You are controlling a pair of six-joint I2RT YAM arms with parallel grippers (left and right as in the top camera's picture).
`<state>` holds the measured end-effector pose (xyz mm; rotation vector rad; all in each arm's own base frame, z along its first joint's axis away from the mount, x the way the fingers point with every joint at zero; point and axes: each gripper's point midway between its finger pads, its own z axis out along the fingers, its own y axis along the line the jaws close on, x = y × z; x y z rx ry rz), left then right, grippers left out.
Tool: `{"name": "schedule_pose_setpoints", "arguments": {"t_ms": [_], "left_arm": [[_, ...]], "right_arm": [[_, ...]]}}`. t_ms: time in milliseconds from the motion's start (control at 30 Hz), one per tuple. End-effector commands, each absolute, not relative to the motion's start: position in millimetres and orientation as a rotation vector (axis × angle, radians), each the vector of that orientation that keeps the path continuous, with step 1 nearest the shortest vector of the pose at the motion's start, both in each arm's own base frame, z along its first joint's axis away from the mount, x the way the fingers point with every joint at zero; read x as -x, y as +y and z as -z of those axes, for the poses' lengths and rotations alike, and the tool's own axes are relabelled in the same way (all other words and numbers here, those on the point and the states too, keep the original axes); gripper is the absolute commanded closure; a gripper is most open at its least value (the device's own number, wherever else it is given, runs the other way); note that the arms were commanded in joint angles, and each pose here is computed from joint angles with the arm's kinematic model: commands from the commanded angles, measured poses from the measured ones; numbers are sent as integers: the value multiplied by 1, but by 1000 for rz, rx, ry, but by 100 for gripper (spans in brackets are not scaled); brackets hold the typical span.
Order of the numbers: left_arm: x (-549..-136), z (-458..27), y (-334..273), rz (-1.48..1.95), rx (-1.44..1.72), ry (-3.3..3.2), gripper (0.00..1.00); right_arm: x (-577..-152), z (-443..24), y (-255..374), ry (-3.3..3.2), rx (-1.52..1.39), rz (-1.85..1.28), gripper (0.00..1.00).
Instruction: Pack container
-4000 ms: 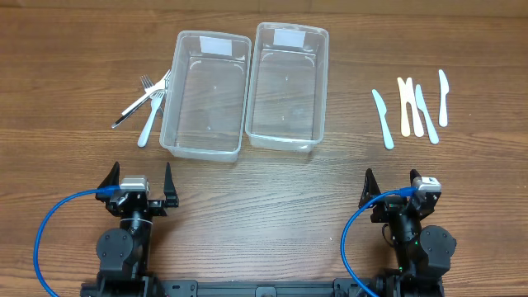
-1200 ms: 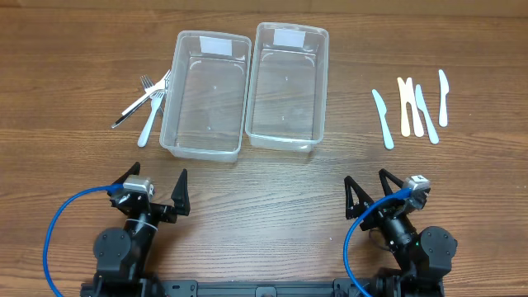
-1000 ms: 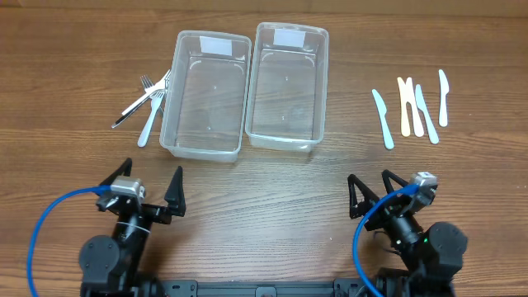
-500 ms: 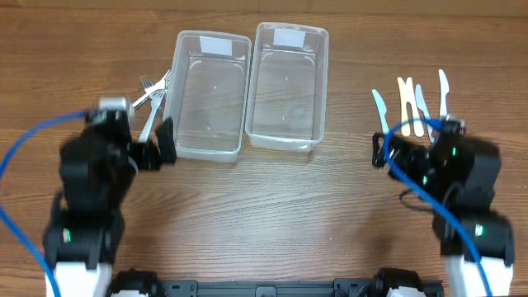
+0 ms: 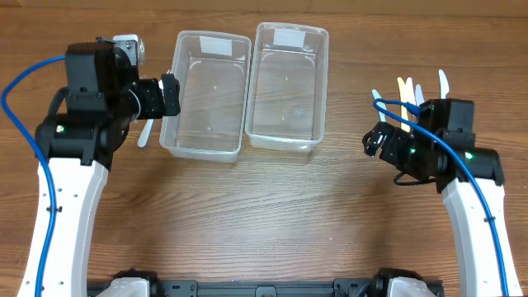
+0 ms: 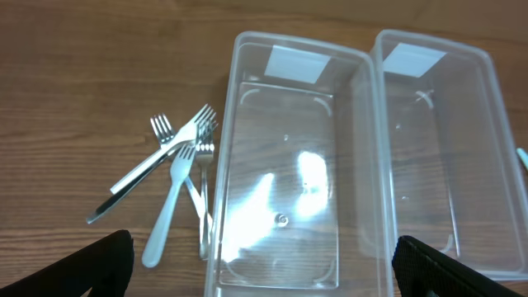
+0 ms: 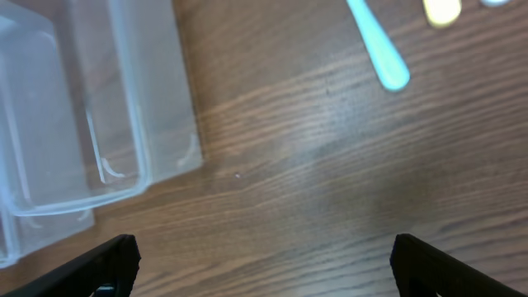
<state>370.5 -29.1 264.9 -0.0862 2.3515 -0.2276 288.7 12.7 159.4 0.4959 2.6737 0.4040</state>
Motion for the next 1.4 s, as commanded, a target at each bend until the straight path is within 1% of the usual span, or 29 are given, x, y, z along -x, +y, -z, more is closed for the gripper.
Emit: {"name": "schedule_pose_setpoints", "arguments": {"t_ms": [0, 67, 200, 333, 433, 533, 633, 667, 700, 733, 767, 967, 1200, 1333, 1367], "left_arm": [[-380, -257, 8, 69, 202, 2367, 0], [-382, -241, 29, 65, 338, 2403, 0], [-381, -189, 62, 59, 457, 2580, 0], [-386, -147, 77, -30, 384, 2756, 1], [-402, -126, 80, -88, 266, 2816, 1], [-417, -102, 82, -107, 117, 2872, 0], [-423, -76, 78, -59, 99, 2921, 0], [-425, -67, 73, -17, 66, 2932, 2], [-427, -58, 66, 20, 2, 2943, 7], [-429, -52, 63, 23, -30, 2949, 12], [-431, -47, 61, 16, -52, 2953, 15], [-442, -31, 47, -31, -187, 2943, 18], [-442, -14, 41, -48, -216, 2972, 20], [-440, -4, 42, -52, -222, 2995, 25], [-439, -3, 42, -51, -223, 2999, 28]], "right_arm": [[-296, -161, 11, 2677, -493, -402, 0], [-296, -160, 11, 2677, -493, -402, 0], [-298, -161, 7, 2668, -496, -374, 0], [-300, -161, 7, 2660, -494, -371, 0], [-300, -161, 7, 2660, -494, -372, 0], [-300, -161, 7, 2660, -493, -371, 0], [-300, -161, 7, 2659, -493, -371, 0], [-300, -161, 7, 2659, -493, -371, 0], [-300, -161, 7, 2659, -493, -372, 0], [-300, -161, 7, 2659, -492, -371, 0], [-301, -162, 7, 2658, -492, -371, 0], [-301, -162, 7, 2657, -492, -371, 0], [-301, -162, 7, 2657, -492, -372, 0], [-301, -162, 7, 2657, -492, -372, 0], [-301, -162, 7, 2657, -492, -372, 0]]}}
